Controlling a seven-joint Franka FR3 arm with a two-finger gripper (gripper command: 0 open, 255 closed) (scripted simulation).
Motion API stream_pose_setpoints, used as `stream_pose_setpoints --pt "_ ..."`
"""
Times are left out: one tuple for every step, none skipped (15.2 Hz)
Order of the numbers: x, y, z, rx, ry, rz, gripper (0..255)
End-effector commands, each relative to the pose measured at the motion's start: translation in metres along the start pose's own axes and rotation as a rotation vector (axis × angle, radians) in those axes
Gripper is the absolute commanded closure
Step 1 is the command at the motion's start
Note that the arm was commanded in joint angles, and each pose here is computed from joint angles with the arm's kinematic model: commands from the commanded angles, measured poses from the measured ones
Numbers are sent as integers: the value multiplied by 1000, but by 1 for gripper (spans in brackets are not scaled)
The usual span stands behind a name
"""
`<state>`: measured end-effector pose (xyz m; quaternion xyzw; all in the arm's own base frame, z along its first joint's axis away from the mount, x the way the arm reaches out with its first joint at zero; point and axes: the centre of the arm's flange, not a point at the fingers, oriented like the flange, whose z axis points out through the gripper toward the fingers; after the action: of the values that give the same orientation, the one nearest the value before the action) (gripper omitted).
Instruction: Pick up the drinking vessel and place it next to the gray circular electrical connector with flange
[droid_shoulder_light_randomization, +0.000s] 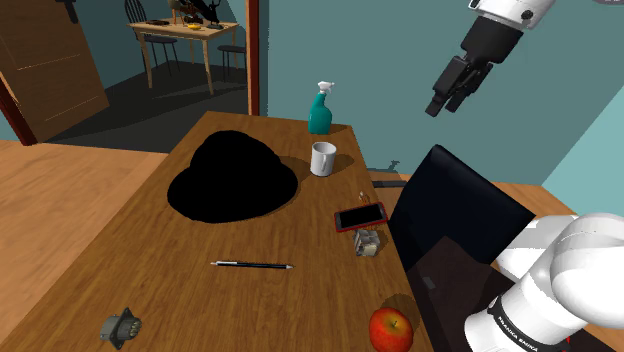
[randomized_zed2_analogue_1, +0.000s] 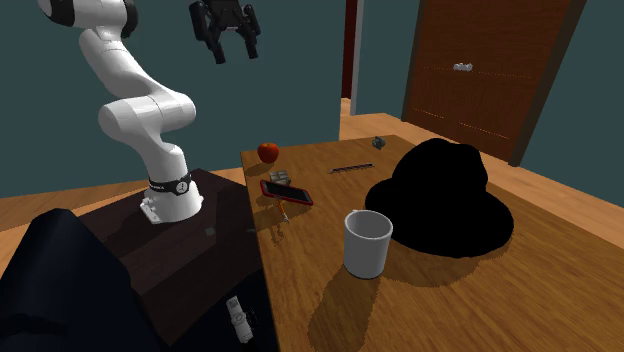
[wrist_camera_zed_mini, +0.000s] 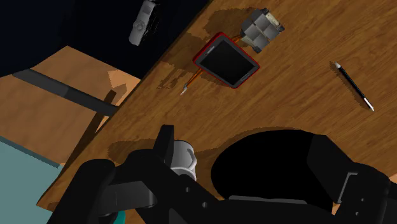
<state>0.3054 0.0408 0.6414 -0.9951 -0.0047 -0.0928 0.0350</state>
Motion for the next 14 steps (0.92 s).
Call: stream_pose_setpoints --pt "0 0 0 0 0 0 0" --pt "10 3 9 0 -3 0 0" --pt "19 7 18 1 -6 -1 0" --pt "29 10 27 1 -10 -1 0" --pt "39 13 36 1 -13 -1 0" --pt "48 17 45 1 -16 -2 0" --pt "58 20 54 2 -19 -2 0" --pt "67 23 63 2 -23 -2 0" --pt "77 27 72 2 -26 -3 0" --pt "87 30 81 2 -29 -3 0" --pt "96 33 90 3 -32 -3 0" --pt "105 37 99 3 -36 -4 0" --pt "115 40 108 3 -39 -4 0" --pt "124 43 117 3 -42 -4 0"
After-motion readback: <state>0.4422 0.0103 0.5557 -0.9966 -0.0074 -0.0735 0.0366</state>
